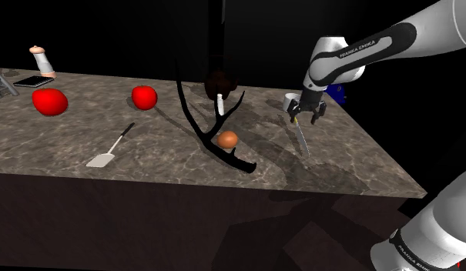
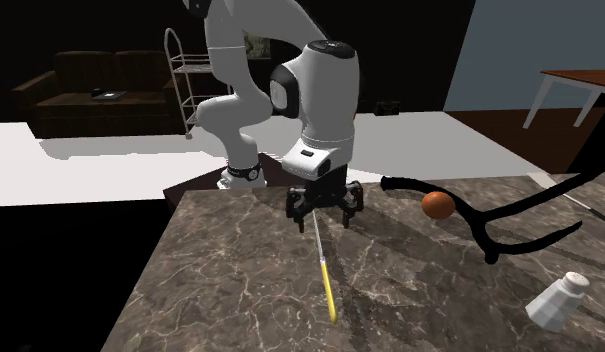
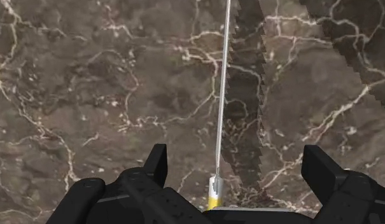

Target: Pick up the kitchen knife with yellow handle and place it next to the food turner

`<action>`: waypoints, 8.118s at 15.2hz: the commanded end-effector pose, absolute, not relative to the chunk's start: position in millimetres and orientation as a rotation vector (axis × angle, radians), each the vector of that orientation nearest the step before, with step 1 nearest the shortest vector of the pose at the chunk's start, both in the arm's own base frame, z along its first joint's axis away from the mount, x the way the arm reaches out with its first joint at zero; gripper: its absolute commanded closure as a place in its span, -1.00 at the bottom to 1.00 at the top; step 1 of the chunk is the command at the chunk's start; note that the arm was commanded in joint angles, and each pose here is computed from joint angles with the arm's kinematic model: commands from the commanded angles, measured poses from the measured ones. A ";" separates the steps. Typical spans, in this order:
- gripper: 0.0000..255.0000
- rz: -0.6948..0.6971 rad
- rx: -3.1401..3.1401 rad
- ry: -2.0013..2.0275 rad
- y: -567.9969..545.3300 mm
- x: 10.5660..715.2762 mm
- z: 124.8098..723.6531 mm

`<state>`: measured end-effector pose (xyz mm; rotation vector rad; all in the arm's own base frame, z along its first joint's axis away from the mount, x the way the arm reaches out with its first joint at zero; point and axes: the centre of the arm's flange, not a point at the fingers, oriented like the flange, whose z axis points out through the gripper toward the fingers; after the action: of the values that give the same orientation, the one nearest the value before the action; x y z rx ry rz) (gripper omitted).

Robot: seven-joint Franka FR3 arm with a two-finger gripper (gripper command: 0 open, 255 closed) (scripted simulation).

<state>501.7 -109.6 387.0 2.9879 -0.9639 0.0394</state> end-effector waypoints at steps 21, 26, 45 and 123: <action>1.00 0.030 2.957 -1.039 -126.6 516.0 326.3; 1.00 0.030 2.957 -1.039 -126.6 516.0 326.3; 1.00 0.030 2.957 -1.039 -126.6 515.9 421.3; -1.00 0.030 2.957 -1.039 387.7 665.4 338.3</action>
<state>665.4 387.7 338.3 2.9569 -1.0395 0.0305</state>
